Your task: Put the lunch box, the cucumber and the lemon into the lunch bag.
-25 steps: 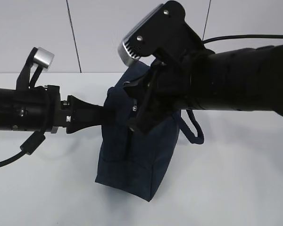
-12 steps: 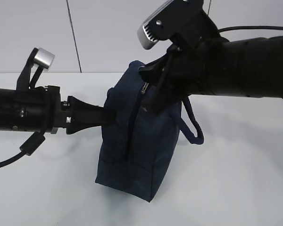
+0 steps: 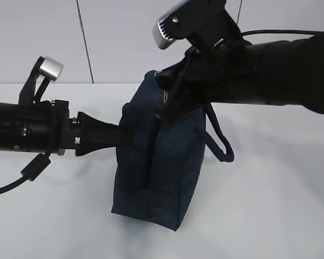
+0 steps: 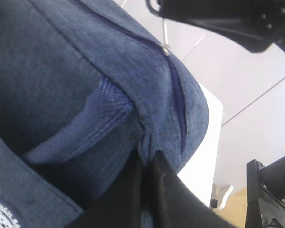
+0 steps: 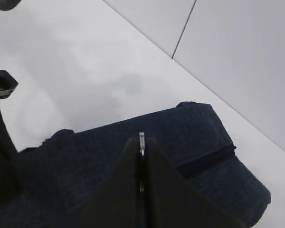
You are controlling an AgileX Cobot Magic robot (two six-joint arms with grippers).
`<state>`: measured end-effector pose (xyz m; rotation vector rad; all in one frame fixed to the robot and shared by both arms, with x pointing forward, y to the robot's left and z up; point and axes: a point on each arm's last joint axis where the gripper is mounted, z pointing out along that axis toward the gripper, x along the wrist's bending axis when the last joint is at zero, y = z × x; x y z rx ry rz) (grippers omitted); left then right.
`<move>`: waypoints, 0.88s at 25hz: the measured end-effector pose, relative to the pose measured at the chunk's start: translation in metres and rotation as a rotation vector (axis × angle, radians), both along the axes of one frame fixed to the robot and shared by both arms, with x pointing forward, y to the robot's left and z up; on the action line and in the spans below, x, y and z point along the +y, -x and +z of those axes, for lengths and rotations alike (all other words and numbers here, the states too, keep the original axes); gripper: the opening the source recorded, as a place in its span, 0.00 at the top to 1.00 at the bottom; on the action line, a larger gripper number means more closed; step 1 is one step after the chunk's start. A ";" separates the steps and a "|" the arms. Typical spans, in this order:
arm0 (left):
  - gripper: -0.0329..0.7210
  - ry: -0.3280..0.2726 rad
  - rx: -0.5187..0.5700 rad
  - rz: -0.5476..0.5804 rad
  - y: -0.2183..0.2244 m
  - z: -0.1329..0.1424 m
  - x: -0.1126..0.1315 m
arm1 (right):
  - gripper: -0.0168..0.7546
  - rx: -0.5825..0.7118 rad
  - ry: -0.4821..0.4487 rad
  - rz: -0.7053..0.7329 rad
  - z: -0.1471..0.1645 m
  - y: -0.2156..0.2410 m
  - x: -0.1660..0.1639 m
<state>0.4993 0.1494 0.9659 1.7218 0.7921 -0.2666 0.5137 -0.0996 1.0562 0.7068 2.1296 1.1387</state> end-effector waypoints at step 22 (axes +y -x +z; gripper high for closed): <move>0.96 -0.009 -0.004 -0.021 0.002 -0.001 0.000 | 0.97 0.056 -0.027 -0.075 -0.002 -0.025 -0.008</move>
